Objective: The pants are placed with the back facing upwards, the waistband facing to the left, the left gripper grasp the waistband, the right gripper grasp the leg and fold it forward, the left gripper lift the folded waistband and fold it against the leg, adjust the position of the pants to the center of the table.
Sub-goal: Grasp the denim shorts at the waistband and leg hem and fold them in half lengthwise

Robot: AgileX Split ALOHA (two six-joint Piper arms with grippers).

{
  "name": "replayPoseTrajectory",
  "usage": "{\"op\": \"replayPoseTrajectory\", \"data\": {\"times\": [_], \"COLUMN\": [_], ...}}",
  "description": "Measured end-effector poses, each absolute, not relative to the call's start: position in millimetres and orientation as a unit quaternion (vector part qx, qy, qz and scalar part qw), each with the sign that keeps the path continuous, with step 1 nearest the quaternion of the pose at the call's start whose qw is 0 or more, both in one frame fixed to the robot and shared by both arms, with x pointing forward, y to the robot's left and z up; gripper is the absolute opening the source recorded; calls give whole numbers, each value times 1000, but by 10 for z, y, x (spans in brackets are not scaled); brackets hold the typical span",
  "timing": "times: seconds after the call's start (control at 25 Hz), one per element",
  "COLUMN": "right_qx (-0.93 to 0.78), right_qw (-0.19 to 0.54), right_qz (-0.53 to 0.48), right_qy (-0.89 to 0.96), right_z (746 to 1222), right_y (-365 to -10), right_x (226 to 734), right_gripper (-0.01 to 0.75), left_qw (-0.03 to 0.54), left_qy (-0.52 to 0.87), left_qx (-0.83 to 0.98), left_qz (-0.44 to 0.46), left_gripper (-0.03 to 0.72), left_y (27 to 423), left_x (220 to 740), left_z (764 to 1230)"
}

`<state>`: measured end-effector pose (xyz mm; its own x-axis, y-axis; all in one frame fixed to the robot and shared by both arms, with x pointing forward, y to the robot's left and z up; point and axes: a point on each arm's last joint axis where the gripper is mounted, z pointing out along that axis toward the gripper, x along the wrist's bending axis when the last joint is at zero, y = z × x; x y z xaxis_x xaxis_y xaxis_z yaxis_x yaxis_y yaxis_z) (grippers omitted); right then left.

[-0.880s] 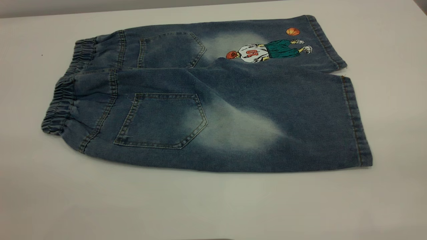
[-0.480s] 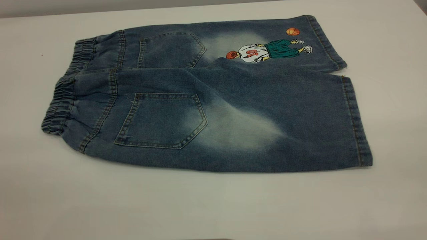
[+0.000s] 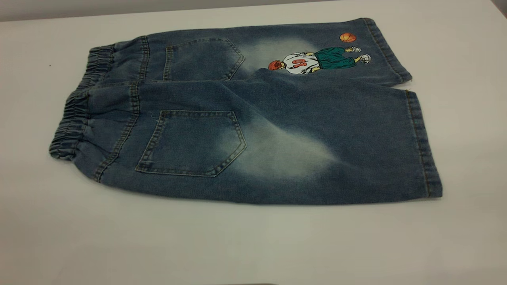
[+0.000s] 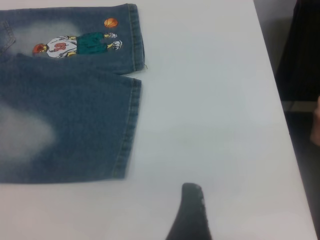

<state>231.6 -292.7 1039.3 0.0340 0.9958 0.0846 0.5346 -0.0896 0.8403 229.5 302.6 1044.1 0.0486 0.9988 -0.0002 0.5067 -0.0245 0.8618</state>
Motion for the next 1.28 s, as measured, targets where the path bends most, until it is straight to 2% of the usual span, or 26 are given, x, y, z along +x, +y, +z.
{"op": "replayPoseTrajectory", "data": {"times": [1.28], "right_qx": [646], "right_qw": [310], "right_qz": [366], "right_qy": [593], "right_z": [10414], "right_y": [-2913], "right_x": [2341], "right_gripper": [526], "left_qw": [363], "left_qy": [630], "left_qx": [599], "left_qz": [336], "left_gripper": [512], "left_y": [3054], "left_x": [2296], "left_z": [10448]}}
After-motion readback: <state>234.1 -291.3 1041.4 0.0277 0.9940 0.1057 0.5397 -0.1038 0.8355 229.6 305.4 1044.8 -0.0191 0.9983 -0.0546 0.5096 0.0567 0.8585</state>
